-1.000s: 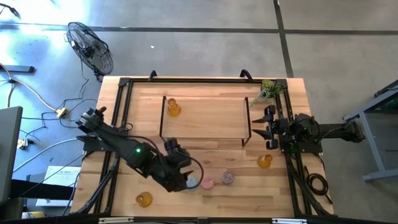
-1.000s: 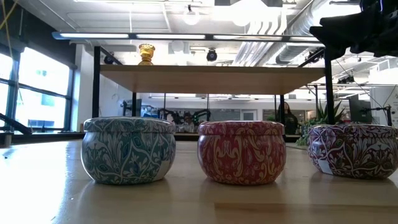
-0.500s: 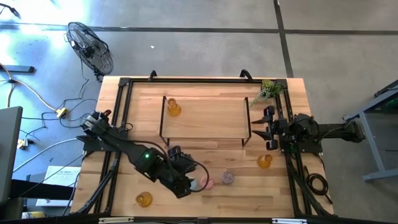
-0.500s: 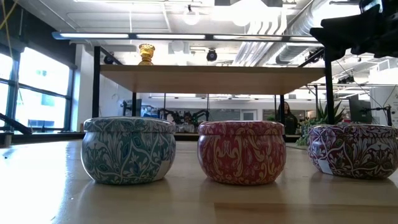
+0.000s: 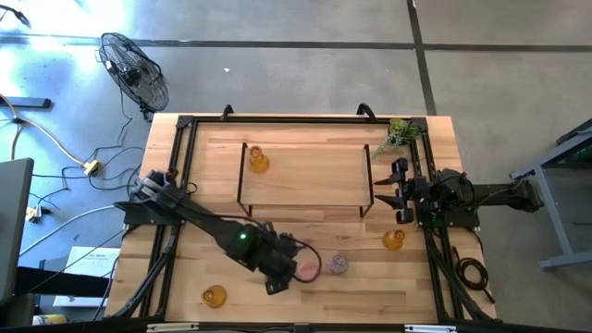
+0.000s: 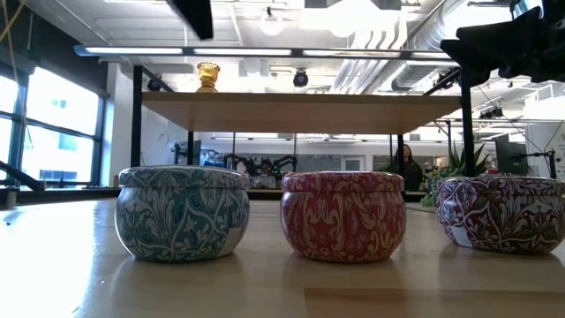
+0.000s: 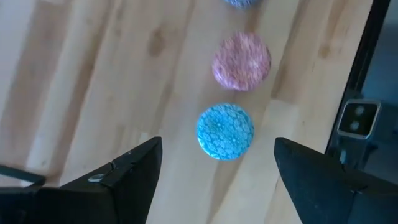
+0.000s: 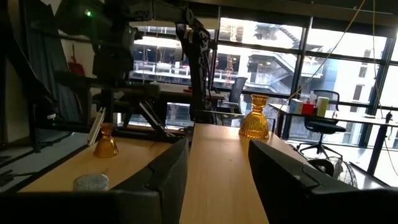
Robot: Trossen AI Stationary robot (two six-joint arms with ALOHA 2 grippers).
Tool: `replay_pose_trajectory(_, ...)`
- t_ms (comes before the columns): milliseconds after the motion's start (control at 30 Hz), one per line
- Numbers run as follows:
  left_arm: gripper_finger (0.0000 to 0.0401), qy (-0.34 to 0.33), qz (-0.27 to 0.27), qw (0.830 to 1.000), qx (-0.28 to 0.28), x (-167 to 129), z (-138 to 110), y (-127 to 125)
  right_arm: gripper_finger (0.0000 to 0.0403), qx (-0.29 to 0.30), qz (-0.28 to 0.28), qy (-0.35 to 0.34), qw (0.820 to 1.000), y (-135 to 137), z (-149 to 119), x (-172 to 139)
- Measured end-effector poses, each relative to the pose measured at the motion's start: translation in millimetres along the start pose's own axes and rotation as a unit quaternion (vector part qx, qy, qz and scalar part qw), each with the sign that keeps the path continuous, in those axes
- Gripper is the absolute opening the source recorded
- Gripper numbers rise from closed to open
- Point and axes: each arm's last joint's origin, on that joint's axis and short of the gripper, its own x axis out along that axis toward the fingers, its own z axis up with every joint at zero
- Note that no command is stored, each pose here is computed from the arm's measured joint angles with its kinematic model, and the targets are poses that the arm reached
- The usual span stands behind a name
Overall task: Pick & Place candle stick holders
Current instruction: Put the blue scented candle on the shelf
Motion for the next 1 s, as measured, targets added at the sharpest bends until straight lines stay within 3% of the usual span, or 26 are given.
replay_pose_trajectory(300,0.0303,0.023,-0.021,0.998,0.052,26,2,-9,0.0165,0.000,0.000,0.000,1.000,0,0,0)
replay_pose_trajectory(667,0.0303,0.053,-0.005,0.997,0.059,54,-2,-13,0.0165,0.009,0.003,0.009,1.000,0,-2,0)
replay_pose_trajectory(1000,0.0303,0.051,0.001,0.997,0.056,59,-2,-14,0.0165,0.008,0.006,0.008,1.000,0,-2,0)
